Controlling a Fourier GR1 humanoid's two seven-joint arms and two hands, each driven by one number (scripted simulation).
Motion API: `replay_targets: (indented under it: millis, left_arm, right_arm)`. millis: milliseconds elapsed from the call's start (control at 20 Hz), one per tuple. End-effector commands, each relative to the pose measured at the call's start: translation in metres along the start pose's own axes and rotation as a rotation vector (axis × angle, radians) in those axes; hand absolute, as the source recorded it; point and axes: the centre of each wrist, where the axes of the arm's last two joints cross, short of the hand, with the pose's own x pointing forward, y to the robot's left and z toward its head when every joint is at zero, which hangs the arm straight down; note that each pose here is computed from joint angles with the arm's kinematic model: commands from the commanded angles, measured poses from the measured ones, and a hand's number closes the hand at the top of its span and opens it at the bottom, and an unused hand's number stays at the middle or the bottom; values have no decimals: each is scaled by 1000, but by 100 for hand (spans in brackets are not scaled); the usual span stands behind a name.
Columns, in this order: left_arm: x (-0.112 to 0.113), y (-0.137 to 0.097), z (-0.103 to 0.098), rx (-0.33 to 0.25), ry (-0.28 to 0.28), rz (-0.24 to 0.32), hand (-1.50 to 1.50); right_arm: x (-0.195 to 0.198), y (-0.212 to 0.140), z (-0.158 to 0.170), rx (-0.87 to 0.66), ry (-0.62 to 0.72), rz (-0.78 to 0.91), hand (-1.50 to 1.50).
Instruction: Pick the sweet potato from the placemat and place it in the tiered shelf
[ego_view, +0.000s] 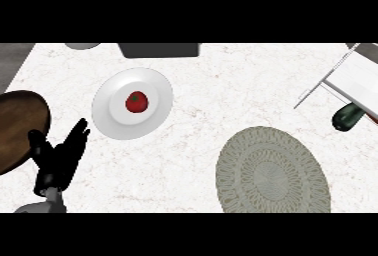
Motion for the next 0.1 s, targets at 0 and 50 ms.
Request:
replay_targets:
  millis: [0, 50]
  left_arm:
    - [-13, 8, 1, 1, 61, 6, 0]
    - [-18, 3, 0, 7, 52, 10, 0]
  right_arm:
    - [4, -54, 4, 29, -34, 6, -150]
    - [-15, -59, -15, 38, -11, -28, -150]
